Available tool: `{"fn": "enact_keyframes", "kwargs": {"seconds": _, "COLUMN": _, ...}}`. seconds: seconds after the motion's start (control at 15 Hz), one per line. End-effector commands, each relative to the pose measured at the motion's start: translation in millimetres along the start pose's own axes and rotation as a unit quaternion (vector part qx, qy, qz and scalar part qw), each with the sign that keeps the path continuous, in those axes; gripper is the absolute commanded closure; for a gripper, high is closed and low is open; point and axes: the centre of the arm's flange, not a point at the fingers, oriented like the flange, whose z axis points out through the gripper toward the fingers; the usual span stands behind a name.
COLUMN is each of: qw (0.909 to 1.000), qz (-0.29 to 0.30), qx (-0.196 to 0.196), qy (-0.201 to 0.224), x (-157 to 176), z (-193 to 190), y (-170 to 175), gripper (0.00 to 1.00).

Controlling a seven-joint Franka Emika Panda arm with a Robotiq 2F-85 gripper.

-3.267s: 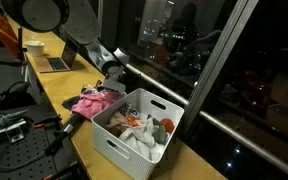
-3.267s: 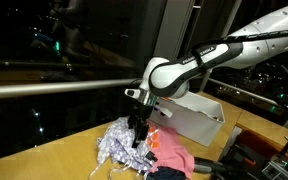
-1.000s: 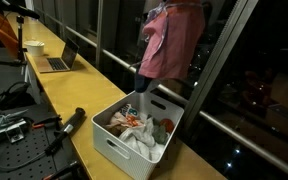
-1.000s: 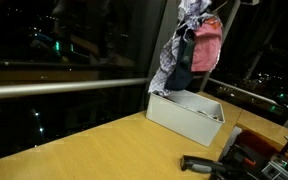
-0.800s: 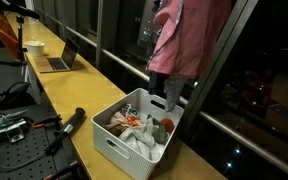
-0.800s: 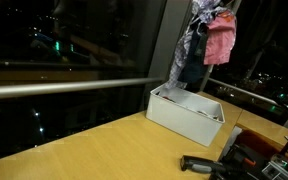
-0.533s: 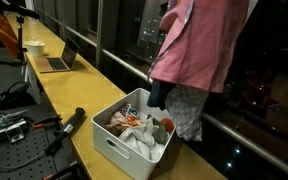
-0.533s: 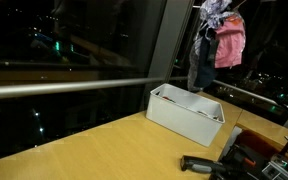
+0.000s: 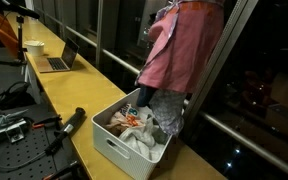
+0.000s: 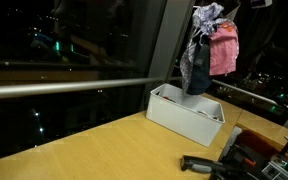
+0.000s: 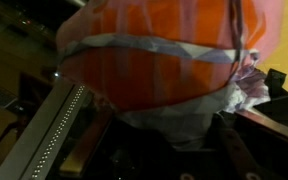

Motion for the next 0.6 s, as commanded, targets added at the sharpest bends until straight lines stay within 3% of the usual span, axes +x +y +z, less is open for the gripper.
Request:
{"fn": "enact_keyframes", "kwargs": {"seconds": 0.0, "qw": 0.9998, "qz": -0.002, "qx": 0.02, "qy": 0.008, "x": 8.3, "z": 11.3, "y": -15.6, "gripper": 0.94}}
{"fn": "enact_keyframes", "kwargs": {"seconds": 0.53, "qw": 0.9978, "qz": 0.013, "qx": 0.06, "qy": -0.022, "x": -19.6, "z": 67.2, "y": -19.1, "gripper": 0.94}}
